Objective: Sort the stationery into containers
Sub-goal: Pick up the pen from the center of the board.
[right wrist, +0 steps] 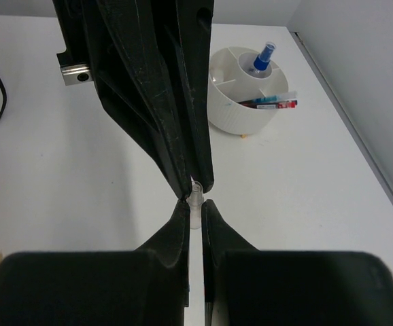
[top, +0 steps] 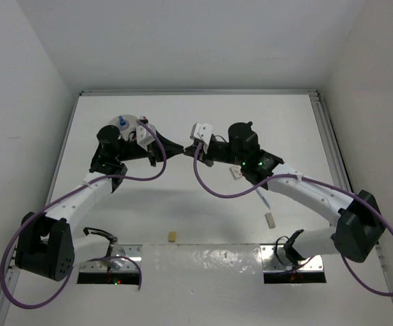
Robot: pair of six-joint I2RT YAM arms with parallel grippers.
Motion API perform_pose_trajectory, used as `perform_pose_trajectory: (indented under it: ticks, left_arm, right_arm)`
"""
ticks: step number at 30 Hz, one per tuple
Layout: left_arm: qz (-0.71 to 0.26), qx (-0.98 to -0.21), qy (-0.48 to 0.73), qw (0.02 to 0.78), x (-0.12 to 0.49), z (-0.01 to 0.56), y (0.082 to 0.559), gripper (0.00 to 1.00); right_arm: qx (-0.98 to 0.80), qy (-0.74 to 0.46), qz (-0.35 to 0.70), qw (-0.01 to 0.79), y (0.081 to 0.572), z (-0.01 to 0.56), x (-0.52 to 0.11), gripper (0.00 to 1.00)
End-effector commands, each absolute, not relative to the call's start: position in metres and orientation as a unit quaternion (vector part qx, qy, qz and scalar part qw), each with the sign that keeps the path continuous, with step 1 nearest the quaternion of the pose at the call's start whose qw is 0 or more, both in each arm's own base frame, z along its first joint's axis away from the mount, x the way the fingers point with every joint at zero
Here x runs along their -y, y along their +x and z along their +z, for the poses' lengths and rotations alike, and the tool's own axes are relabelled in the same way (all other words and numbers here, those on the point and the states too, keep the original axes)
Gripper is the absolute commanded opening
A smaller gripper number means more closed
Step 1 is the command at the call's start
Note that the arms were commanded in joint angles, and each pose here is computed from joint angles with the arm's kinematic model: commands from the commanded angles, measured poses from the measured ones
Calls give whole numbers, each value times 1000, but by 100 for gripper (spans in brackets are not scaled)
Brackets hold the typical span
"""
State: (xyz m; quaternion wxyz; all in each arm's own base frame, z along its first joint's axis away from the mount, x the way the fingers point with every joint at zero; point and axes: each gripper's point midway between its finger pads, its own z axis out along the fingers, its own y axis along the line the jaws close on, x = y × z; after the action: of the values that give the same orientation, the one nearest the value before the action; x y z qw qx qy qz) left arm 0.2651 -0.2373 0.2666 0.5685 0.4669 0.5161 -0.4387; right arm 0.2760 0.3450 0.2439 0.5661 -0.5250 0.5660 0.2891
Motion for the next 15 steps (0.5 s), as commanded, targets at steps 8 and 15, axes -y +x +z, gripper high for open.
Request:
perform_pose_trajectory:
  ticks: [8,15]
  left_arm:
    - [-447,-506,468,570,243,278,261,0]
    - [-442,-511,466,571,241,276,263,0]
  right_arm:
    - [-509,-520,301,616,271,291,-362,5]
    - [-521,-503,287,627,277,287,-355,43]
